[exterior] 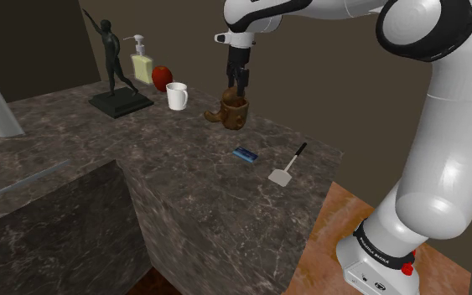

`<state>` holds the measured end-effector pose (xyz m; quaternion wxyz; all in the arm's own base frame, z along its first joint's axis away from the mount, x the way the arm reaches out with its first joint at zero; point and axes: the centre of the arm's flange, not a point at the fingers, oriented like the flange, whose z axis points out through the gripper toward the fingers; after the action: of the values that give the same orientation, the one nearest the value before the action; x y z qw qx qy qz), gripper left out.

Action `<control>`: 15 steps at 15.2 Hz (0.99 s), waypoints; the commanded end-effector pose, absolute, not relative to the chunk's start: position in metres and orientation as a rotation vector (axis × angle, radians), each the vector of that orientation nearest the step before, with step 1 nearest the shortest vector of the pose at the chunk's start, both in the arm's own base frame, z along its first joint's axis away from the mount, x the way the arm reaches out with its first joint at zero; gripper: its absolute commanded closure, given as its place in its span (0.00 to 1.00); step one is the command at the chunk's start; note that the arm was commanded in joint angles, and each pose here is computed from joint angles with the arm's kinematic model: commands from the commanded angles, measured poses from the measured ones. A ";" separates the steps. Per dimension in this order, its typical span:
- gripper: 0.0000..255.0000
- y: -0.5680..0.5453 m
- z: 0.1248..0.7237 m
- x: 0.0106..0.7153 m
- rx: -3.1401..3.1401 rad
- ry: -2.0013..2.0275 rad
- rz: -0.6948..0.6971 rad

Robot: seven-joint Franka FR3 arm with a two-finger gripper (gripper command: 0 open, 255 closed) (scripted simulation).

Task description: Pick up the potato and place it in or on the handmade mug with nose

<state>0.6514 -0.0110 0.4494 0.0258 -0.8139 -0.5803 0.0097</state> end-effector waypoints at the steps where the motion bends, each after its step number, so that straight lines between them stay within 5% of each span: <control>1: 0.00 -0.011 0.449 0.651 -2.516 -1.794 0.030; 15: 0.00 -0.013 0.499 0.654 -2.516 -1.794 0.030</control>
<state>0.6536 -0.0125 0.4992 0.0258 -0.8139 -0.5803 0.0097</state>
